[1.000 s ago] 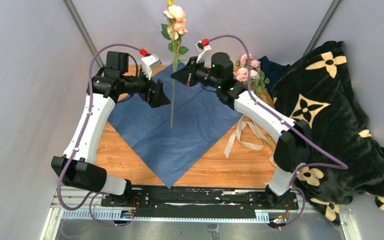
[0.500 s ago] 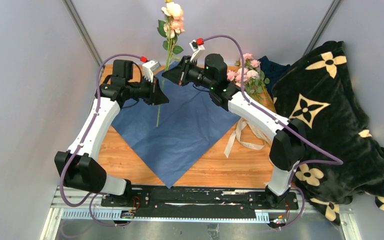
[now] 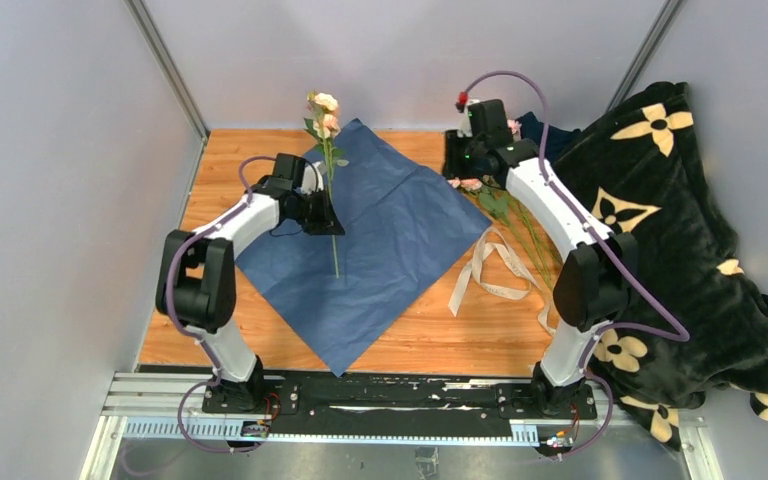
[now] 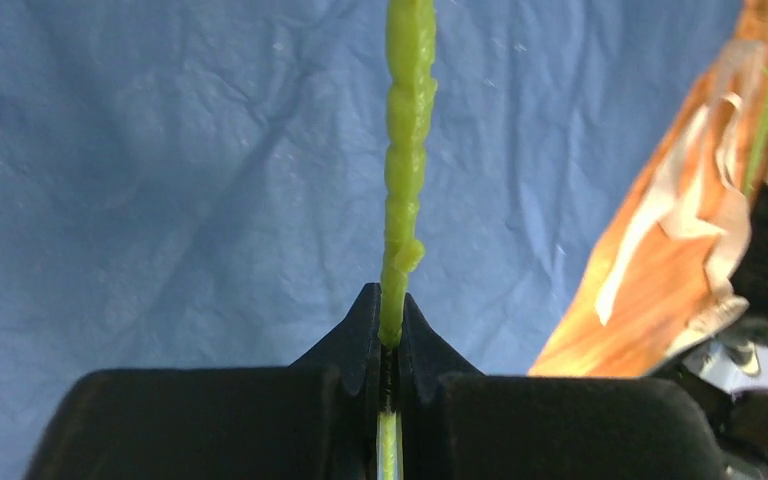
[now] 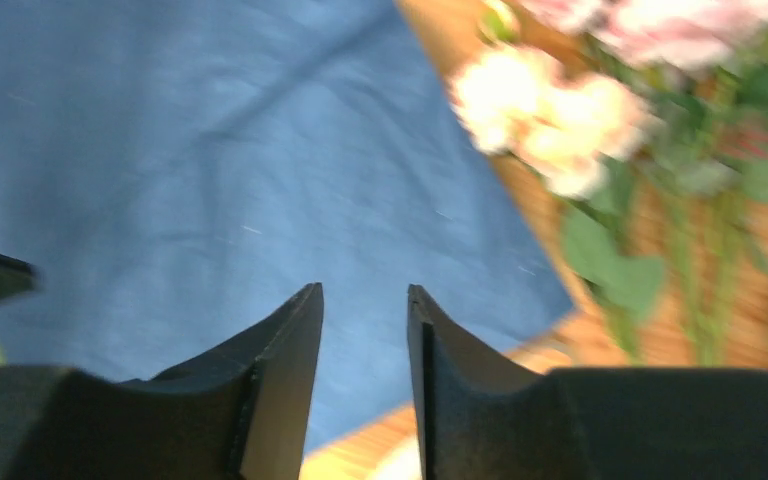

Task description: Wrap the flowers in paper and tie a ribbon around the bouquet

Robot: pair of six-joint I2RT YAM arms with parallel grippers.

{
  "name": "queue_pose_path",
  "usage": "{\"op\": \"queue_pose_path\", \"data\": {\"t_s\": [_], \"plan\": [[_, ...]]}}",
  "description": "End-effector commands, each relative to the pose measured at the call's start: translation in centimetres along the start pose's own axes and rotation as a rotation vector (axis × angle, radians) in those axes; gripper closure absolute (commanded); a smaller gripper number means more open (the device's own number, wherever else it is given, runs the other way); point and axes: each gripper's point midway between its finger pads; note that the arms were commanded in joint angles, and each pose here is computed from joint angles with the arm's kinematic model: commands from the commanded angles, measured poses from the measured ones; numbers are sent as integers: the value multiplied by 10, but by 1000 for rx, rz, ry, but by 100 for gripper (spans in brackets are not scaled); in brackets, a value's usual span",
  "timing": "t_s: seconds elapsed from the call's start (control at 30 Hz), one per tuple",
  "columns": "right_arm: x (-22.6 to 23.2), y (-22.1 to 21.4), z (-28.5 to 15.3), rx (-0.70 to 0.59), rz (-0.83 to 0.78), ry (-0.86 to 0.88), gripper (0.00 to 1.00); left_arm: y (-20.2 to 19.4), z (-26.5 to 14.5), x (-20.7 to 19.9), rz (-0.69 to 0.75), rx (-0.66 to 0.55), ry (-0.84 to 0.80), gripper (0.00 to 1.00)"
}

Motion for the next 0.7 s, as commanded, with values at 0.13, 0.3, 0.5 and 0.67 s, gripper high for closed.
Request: {"op": "queue_pose_path", "data": {"t_s": [0.13, 0.3, 0.5, 0.67], "plan": [[-136, -107, -30, 466, -129, -357, 64, 20, 31, 24, -50, -28, 131, 34], [-172, -138, -35, 644, -183, -403, 54, 28, 3, 23, 37, -71, 199, 0], [-194, -168, -15, 801, -233, -363, 60, 53, -57, -7, 257, -210, 192, 0], [-208, -172, 2, 803, -237, -350, 64, 61, -98, -14, 430, -306, 239, 0]]}}
Point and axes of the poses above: each gripper's point midway between its finger pads, its own z axis out along the fingers, its own x axis along the line the jaws close on, y = z × x, and after that the axes turned 5 degrees about -z, right-handed
